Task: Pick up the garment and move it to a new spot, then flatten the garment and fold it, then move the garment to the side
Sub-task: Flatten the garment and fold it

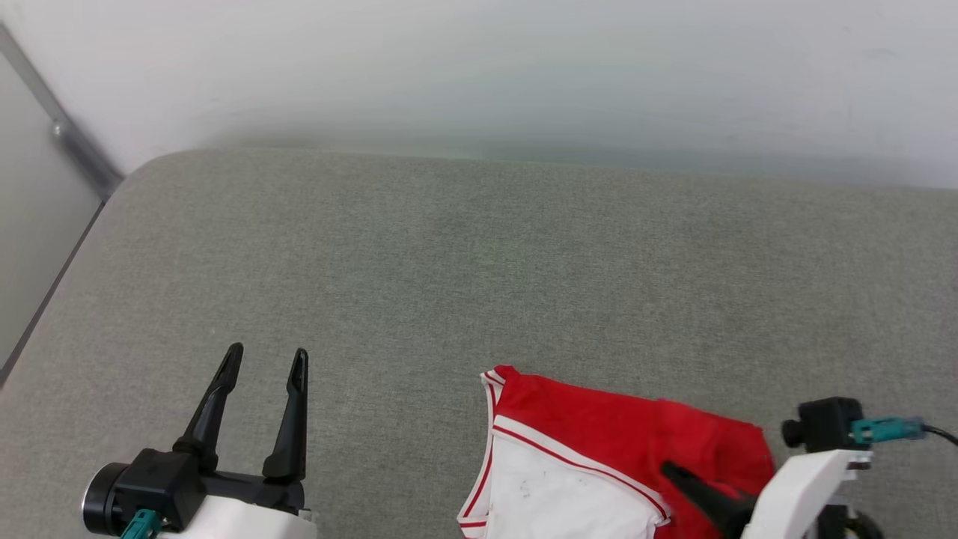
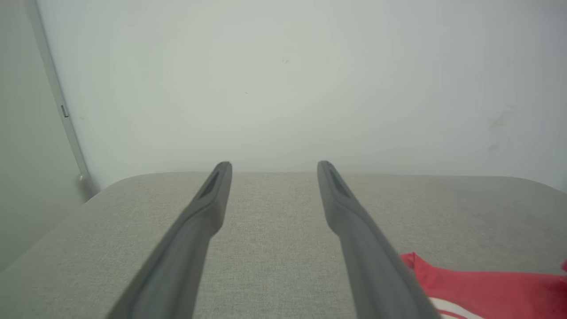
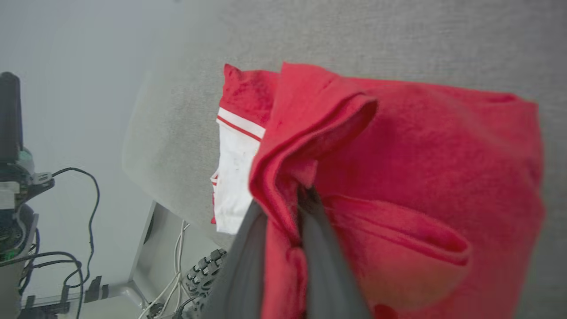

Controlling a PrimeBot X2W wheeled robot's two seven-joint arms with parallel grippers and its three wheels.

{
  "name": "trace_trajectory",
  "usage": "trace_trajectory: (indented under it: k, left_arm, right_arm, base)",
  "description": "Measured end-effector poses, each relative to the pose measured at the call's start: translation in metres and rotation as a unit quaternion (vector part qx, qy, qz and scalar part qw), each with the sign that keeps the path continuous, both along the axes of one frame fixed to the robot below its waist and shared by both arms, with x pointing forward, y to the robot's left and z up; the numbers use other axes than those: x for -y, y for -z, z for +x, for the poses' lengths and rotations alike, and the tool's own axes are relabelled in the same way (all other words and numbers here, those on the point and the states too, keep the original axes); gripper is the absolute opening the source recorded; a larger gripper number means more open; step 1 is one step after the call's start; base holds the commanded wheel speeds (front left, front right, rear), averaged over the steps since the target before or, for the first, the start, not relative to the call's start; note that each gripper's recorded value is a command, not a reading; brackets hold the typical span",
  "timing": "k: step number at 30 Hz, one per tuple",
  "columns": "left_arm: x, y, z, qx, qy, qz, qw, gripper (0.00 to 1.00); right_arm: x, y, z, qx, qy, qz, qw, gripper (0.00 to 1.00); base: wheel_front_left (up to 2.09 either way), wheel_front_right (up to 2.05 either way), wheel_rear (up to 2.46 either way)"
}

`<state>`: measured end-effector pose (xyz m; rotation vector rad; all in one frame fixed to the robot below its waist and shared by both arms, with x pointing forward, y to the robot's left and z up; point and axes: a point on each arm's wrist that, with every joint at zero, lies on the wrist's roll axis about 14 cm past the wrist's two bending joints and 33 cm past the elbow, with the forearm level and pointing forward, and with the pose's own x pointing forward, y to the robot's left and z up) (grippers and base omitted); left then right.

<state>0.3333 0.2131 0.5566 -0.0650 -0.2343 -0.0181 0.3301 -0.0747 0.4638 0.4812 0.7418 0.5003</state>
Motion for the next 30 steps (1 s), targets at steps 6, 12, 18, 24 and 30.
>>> trace_trajectory:
  k: [6,12,18,24,30]
  left_arm:
    - [-0.005,0.003,-0.004,-0.004,-0.009,0.0,1.0,1.0]
    - [-0.01,0.003,-0.009,-0.006,-0.018,-0.001,1.0,1.0]
    - [-0.015,0.004,-0.013,-0.008,-0.027,-0.003,1.0,1.0]
    - [-0.018,0.006,-0.014,-0.01,-0.033,-0.004,0.999,1.0]
    - [-0.017,0.006,-0.013,-0.01,-0.031,-0.004,0.999,1.0]
  right_arm:
    - [-0.051,0.001,-0.003,-0.011,-0.049,0.073,0.996,0.0]
    - [-0.081,0.006,0.004,-0.015,-0.067,0.105,0.992,0.0]
    - [-0.095,0.018,0.013,-0.024,-0.069,0.105,0.992,0.0]
    - [-0.103,0.024,0.021,-0.023,-0.069,0.102,0.992,1.0]
    - [-0.122,0.007,0.015,-0.01,-0.096,0.128,0.987,1.0]
  base:
    - [0.0,0.0,0.0]
    - [0.0,0.0,0.0]
    - [0.0,0.0,0.0]
    - [0.0,0.0,0.0]
    - [0.0,0.0,0.0]
